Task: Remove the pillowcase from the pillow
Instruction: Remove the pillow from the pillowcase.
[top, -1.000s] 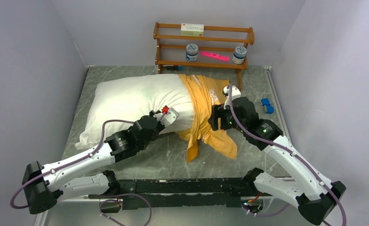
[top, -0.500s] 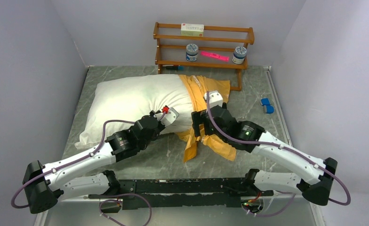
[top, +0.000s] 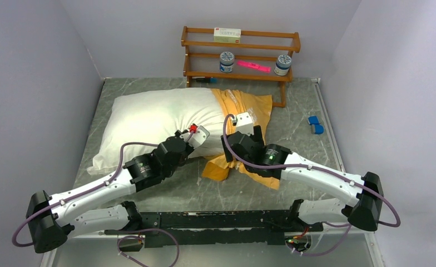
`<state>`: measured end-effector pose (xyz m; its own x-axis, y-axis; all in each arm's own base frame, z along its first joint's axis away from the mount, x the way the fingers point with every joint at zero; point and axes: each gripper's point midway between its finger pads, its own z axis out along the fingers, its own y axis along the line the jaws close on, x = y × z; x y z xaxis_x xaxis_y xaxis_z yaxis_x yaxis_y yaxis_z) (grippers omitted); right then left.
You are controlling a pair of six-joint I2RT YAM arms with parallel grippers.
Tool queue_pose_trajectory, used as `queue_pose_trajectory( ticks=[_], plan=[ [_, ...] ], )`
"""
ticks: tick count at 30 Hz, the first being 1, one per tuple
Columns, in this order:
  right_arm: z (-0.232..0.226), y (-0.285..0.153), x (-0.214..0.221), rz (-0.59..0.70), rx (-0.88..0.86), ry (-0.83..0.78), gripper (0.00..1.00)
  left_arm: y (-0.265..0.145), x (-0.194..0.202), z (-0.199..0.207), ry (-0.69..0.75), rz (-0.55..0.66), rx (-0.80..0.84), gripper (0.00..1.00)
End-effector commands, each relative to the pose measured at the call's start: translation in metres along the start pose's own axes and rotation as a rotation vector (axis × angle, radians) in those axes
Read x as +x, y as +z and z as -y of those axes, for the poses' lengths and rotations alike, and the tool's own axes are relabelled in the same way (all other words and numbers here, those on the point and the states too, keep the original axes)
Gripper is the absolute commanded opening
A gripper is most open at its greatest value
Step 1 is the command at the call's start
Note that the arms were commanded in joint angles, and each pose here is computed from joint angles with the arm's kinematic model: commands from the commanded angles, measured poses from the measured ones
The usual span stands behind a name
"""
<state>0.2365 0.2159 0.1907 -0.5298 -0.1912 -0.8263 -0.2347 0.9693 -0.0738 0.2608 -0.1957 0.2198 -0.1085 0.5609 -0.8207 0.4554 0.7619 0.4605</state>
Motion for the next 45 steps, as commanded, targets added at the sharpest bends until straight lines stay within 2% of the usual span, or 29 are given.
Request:
queue_pose_trajectory(
  ticks=[1, 4, 14, 20, 22, 31, 36, 42, 45],
  plan=[
    [0.046, 0.004, 0.017, -0.02, 0.21, -0.065, 0.86, -0.022, 0.006, -0.074, -0.067, -0.048, -0.334, 0.05],
    [0.068, 0.003, 0.018, -0.029, 0.265, -0.056, 0.77, -0.028, 0.011, -0.085, -0.08, -0.063, -0.392, 0.05],
    [0.116, -0.006, 0.001, -0.009, 0.261, 0.044, 0.57, -0.044, 0.028, -0.119, -0.12, -0.122, -0.554, 0.05],
    [0.129, -0.01, 0.004, -0.025, 0.29, 0.037, 0.32, -0.058, 0.036, -0.132, -0.139, -0.141, -0.622, 0.05],
    [0.132, -0.01, 0.004, -0.028, 0.293, 0.036, 0.27, -0.064, 0.04, -0.137, -0.139, -0.155, -0.65, 0.05],
    [0.15, -0.015, 0.0, -0.042, 0.315, 0.04, 0.28, -0.082, 0.066, -0.149, -0.158, -0.226, -0.747, 0.05],
    [0.148, -0.012, 0.002, -0.056, 0.292, 0.034, 0.28, -0.088, 0.069, -0.152, -0.175, -0.222, -0.76, 0.05],
    [0.101, -0.002, 0.004, -0.044, 0.011, 0.031, 0.31, -0.076, 0.059, -0.137, -0.21, -0.14, -0.617, 0.05],
    [0.087, 0.002, 0.008, -0.056, -0.059, 0.028, 0.38, -0.071, 0.056, -0.13, -0.213, -0.104, -0.556, 0.05]
  ],
)
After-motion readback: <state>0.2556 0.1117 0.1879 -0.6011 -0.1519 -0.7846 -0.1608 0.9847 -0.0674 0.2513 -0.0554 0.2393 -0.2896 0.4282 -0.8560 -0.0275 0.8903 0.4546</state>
